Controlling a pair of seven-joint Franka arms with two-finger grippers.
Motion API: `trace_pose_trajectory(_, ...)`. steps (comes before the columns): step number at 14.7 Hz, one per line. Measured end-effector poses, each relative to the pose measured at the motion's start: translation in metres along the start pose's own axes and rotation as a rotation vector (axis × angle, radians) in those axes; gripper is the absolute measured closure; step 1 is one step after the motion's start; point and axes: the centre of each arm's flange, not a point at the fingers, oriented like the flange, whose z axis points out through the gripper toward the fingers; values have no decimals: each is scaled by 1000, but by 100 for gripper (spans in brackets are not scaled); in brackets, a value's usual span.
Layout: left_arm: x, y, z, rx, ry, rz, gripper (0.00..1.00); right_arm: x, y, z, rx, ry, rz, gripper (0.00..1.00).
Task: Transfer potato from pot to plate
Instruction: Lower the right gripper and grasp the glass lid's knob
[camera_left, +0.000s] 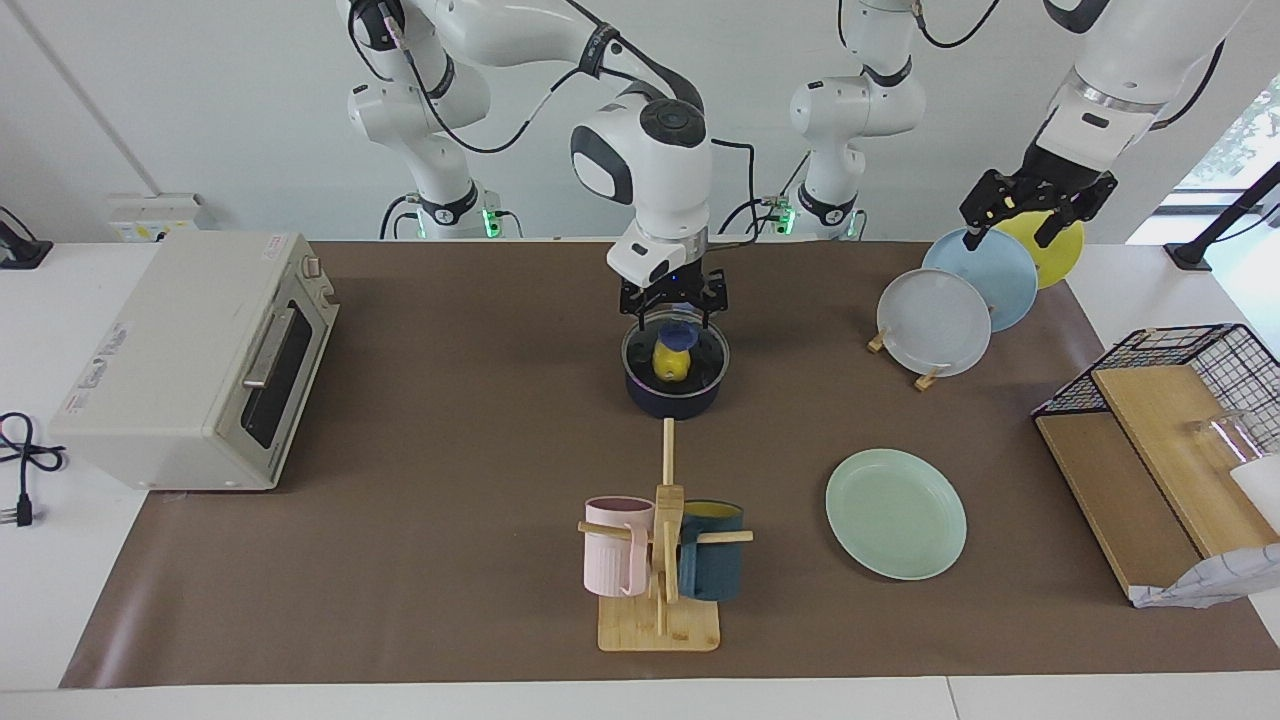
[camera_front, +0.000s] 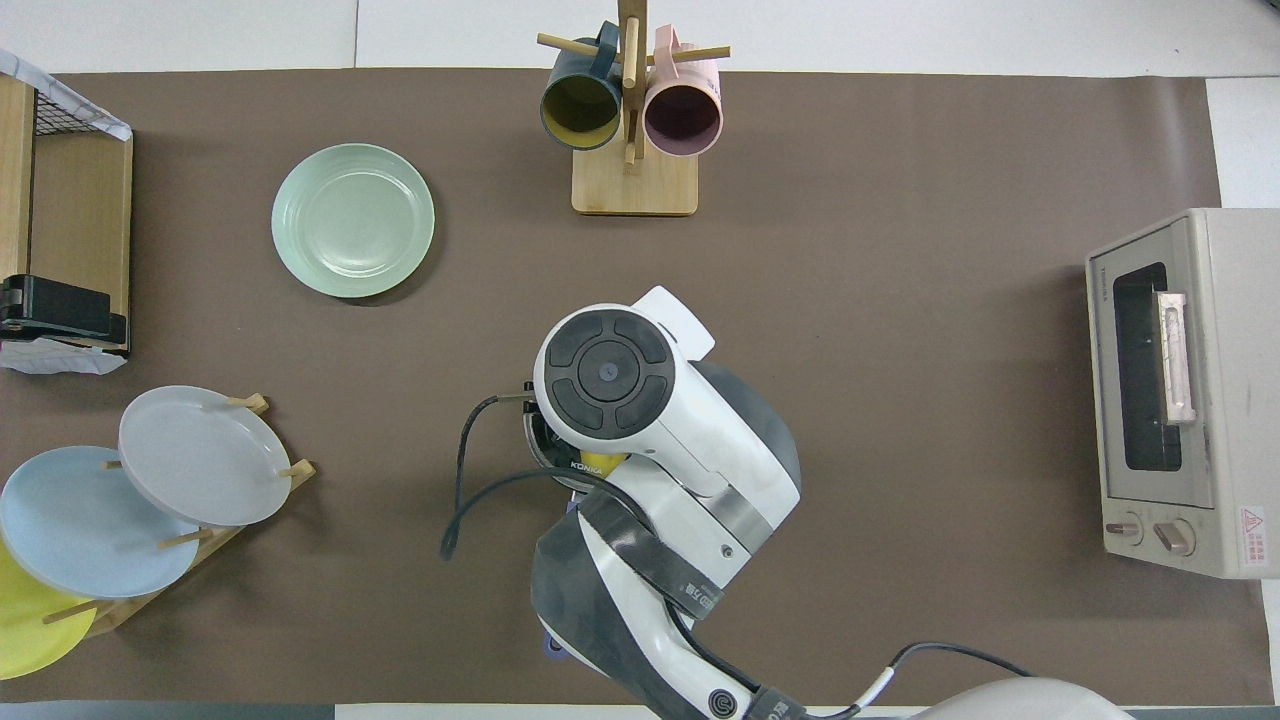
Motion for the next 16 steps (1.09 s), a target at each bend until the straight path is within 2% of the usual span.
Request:
trace_pose_trajectory(8,-7,4,5,2,-14,4,0,-17,5,19,17,33,-14,0)
trace_pose_trajectory(13,-9,14,5,4,-14,22,0,-30,-2,27,-27,45,-66,0)
trace_pose_trajectory(16,-8,14,5,4,-11,22,0,-32,-4,29,-26,48,-73,0)
